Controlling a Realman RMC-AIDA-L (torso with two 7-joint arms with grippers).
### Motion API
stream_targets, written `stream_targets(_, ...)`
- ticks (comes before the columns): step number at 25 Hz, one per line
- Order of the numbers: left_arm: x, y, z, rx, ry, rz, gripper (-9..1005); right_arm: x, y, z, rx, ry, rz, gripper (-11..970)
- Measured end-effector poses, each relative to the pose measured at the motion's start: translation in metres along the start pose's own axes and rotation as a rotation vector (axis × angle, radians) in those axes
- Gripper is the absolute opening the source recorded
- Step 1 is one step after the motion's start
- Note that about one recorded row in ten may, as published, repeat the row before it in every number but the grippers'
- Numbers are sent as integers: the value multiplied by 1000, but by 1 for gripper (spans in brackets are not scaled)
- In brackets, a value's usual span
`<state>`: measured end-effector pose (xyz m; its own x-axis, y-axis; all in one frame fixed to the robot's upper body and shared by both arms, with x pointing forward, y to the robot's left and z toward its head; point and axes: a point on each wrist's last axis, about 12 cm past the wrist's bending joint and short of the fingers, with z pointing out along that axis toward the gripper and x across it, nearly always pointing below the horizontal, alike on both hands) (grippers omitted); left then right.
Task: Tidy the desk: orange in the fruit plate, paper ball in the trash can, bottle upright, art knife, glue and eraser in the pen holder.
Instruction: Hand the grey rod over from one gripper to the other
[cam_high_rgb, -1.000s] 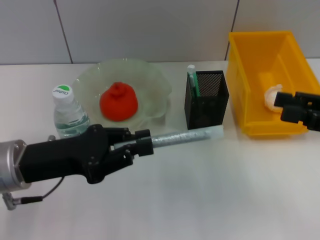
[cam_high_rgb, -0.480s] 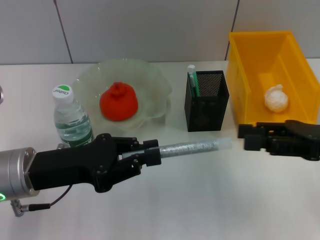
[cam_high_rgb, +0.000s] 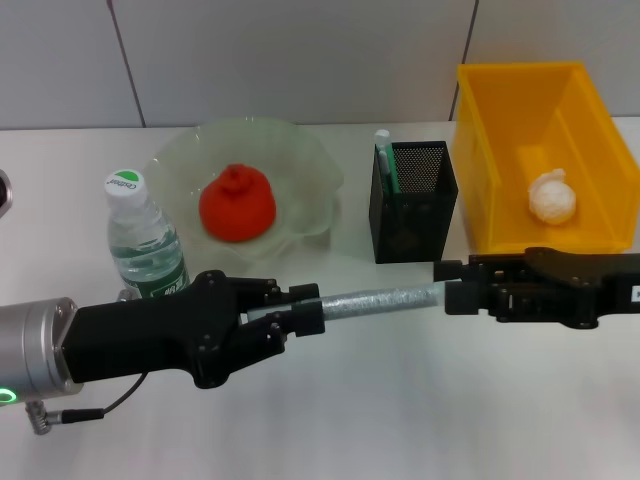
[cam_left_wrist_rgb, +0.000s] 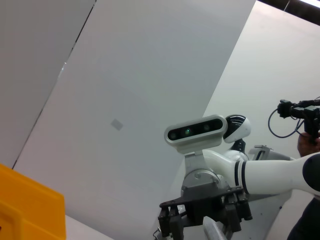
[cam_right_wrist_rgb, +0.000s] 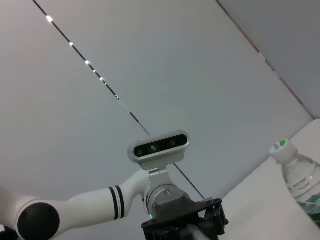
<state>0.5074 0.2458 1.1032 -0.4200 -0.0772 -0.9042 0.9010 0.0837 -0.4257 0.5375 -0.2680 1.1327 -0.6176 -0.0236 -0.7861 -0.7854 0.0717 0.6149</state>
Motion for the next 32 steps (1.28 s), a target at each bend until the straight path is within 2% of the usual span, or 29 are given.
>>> stream_targets(12, 1, 0, 2, 6, 7, -1, 239, -2, -4, 23, -22, 45, -8, 568)
stream_targets(20, 2, -1, 3, 12, 14, -2, 245, -2, -4, 27, -34, 51, -8, 566)
stream_targets(30, 2, 0, 3, 10, 15, -2, 251, -3, -3, 32, -46, 61, -11, 399)
stream_targets(32, 2, 0, 3, 10, 15, -2, 252, -3, -3, 33, -48, 62, -11, 393)
